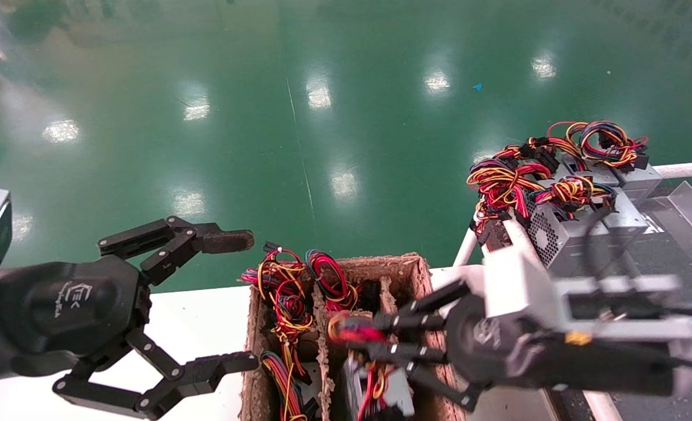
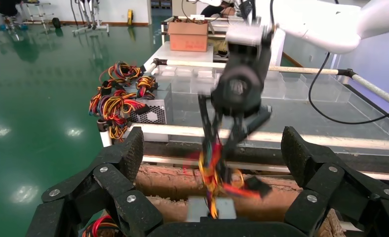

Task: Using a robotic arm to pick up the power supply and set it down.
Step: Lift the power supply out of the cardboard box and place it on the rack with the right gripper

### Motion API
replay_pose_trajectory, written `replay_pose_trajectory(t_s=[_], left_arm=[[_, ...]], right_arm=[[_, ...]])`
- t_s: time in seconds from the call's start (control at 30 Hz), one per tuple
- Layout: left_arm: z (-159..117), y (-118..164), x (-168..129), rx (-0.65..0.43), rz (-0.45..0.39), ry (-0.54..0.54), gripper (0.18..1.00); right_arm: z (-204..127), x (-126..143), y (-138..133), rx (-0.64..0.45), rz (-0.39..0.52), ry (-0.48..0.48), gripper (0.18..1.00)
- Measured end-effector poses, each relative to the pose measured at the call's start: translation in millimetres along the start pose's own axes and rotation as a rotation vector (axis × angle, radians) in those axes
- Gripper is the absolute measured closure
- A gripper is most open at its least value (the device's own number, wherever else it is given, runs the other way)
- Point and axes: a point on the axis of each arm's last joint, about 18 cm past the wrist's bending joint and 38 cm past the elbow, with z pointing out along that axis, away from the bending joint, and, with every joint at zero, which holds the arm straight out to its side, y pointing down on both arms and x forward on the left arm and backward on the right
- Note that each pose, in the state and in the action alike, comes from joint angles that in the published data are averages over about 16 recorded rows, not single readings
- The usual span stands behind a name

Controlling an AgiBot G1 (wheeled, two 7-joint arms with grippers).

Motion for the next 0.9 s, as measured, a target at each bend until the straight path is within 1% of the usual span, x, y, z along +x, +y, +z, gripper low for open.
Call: replay_pose_trajectory(t_s=[0.27, 0.53, 0.73, 0.9], left_arm=[[0.0, 0.0, 0.0, 0.000, 0.000, 0.000, 0.184], [0.0, 0.0, 0.0, 0.000, 0.000, 0.000, 0.184], [0.0, 0.0, 0.0, 0.000, 0.000, 0.000, 0.184], [0.0, 0.0, 0.0, 0.000, 0.000, 0.000, 0.184]], right_arm=[[-36.5, 13.1, -49.3, 0.019, -0.139, 0.074, 0.933], [-75.8, 29.0, -97.5, -0.030, -0.281, 0.168, 0.933], [-106.4, 41.5, -128.3, -0.083, -0.351, 0.267, 0.933], [-132.0, 52.0, -147.9, -0.121, -0.391, 0.357, 0.934]])
